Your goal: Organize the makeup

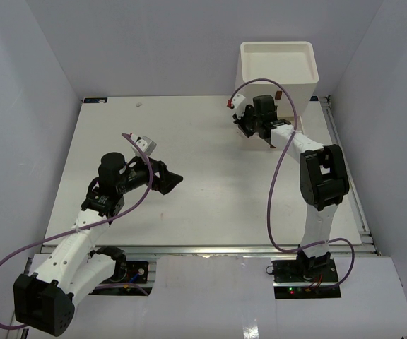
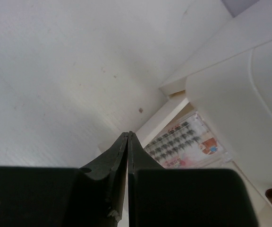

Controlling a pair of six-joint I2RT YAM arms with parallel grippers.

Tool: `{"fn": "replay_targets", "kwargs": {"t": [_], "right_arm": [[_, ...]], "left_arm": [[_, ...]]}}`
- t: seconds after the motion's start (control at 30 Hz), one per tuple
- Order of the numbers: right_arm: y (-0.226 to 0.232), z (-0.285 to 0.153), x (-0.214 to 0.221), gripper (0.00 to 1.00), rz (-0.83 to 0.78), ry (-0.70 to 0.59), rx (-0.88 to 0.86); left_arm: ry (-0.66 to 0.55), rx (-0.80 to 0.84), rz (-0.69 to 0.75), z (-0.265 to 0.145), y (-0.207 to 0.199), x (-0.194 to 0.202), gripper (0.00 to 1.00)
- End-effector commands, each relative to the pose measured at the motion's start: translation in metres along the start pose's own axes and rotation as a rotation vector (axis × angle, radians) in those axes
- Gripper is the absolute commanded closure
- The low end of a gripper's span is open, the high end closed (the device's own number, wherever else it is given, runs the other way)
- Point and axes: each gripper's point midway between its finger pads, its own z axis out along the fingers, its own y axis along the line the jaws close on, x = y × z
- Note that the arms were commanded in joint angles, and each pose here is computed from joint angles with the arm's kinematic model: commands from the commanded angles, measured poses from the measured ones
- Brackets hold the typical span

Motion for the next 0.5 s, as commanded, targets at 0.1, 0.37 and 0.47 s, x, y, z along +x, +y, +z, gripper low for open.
{"fn": "replay_targets", "kwargs": {"t": [0.1,0.37,0.47], "right_arm": [[-0.051,0.006,-0.032,0.92,0.013,-0.076,0.397],[-0.067,0.001,-0.015,0.92,-0.039,-0.019,0.536],[-0.069,-0.001,-0.007,0.92,-0.037,0.002,0.542]], "left_arm": [[-0.006,-0.003,0.012,-0.001,0.0,-0.003,0.02],[-0.003,-0.001,0.011,-0.001,0.0,-0.002,0.02],[-0.004,0.002,0.012,-0.001,-0.001,-0.003,0.02]]}}
